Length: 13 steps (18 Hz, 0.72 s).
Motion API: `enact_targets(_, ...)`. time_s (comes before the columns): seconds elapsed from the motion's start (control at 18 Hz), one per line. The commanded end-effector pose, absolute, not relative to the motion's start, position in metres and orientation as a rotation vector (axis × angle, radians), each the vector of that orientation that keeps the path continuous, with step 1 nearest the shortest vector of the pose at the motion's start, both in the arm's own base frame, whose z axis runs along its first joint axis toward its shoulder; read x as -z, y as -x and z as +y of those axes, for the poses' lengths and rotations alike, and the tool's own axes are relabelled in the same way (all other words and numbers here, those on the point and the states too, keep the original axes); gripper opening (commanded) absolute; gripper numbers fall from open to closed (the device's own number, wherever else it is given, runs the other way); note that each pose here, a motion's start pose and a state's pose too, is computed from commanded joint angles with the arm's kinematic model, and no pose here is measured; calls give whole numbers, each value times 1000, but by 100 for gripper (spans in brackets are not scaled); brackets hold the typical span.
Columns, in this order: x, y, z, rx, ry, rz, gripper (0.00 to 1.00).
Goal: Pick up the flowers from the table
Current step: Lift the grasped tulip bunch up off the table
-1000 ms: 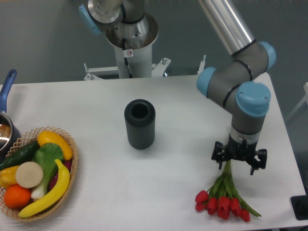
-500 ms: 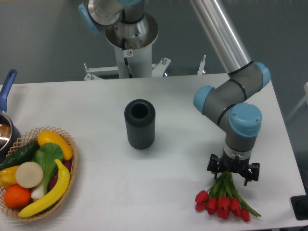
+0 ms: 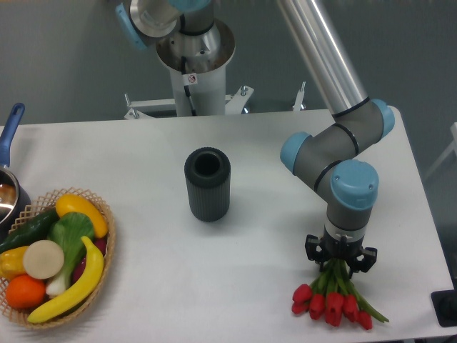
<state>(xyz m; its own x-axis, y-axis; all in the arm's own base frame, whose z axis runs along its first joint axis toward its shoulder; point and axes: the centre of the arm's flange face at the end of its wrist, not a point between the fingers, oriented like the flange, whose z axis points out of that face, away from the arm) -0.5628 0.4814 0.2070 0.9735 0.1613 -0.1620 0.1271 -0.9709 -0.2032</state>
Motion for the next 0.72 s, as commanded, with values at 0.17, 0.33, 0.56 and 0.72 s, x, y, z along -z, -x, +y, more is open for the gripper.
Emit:
enact_targets(0.17,-218,563,480,-284,2924,-204,0)
enact_targets(0.33,-239,562,478,-317,2905,-204,0)
enact_targets(0.56,-287,579,465,-356,2888,-238,0)
enact_targets(0.72,-314,587,458,-308,2915,-255,0)
